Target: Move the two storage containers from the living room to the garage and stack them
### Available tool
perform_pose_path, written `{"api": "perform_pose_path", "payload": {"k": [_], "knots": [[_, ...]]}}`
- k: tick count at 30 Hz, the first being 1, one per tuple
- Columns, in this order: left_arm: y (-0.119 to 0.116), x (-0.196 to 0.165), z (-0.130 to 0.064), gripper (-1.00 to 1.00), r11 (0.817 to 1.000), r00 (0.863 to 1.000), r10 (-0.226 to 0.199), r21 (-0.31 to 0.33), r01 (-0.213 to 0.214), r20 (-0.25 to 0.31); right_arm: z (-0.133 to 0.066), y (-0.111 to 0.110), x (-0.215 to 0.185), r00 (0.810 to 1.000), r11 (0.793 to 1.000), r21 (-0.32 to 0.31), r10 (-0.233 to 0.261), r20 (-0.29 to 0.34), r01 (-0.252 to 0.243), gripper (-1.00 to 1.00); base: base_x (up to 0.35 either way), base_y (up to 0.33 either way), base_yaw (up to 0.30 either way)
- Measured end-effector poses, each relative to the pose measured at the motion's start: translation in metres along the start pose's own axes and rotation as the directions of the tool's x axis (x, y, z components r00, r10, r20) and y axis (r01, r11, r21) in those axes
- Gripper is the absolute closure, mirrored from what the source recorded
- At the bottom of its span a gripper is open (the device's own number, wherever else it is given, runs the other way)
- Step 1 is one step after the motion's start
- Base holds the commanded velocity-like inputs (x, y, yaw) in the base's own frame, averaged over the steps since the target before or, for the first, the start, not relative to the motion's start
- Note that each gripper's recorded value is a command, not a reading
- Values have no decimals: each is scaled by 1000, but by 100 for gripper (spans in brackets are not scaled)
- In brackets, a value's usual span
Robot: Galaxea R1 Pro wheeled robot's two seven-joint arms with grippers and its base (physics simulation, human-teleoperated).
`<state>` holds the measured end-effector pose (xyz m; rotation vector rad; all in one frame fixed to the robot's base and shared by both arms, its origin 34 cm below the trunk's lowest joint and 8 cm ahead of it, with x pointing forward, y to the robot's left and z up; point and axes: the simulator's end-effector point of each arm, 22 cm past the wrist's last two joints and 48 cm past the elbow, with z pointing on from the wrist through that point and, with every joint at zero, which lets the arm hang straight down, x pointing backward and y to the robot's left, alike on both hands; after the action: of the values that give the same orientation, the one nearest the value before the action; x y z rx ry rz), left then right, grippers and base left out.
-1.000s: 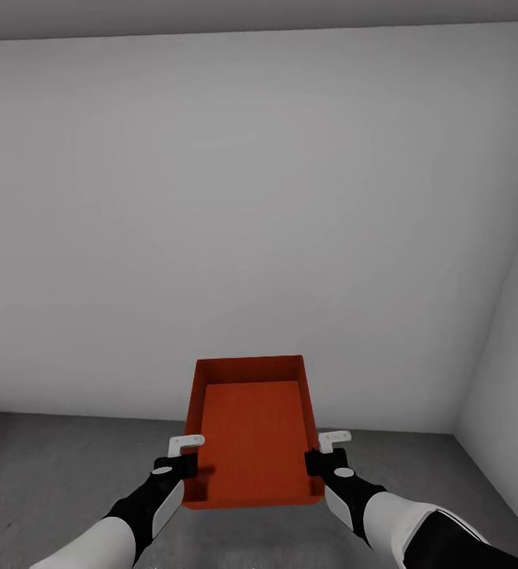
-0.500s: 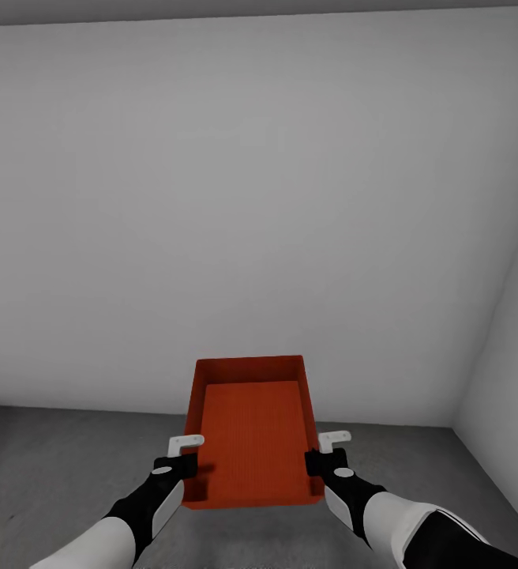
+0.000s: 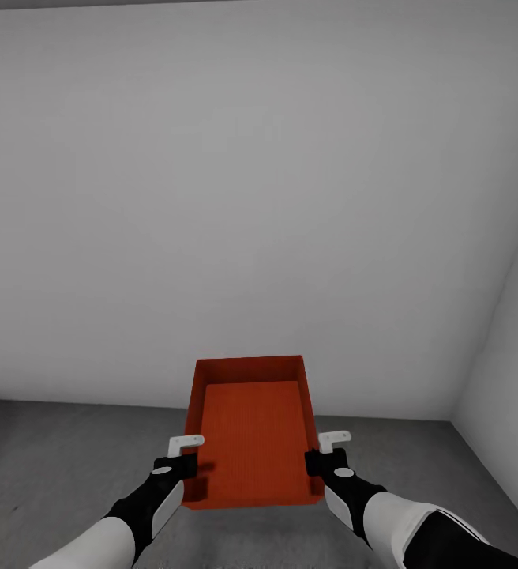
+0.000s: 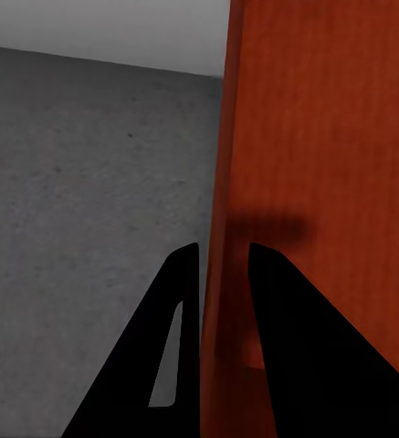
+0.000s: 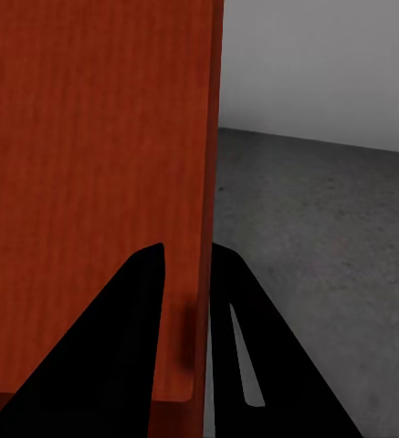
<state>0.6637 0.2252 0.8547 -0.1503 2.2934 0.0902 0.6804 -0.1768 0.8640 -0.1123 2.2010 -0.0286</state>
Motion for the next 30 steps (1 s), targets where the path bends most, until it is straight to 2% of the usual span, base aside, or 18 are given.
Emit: {"api": "perform_pose_path", "payload": {"k": [30], "knots": [[1,25,12,100,1000,999,7,-2,-7,-48,10,3,26,999,1000,-5,2,-48,-2,100,0,0,0]]}}
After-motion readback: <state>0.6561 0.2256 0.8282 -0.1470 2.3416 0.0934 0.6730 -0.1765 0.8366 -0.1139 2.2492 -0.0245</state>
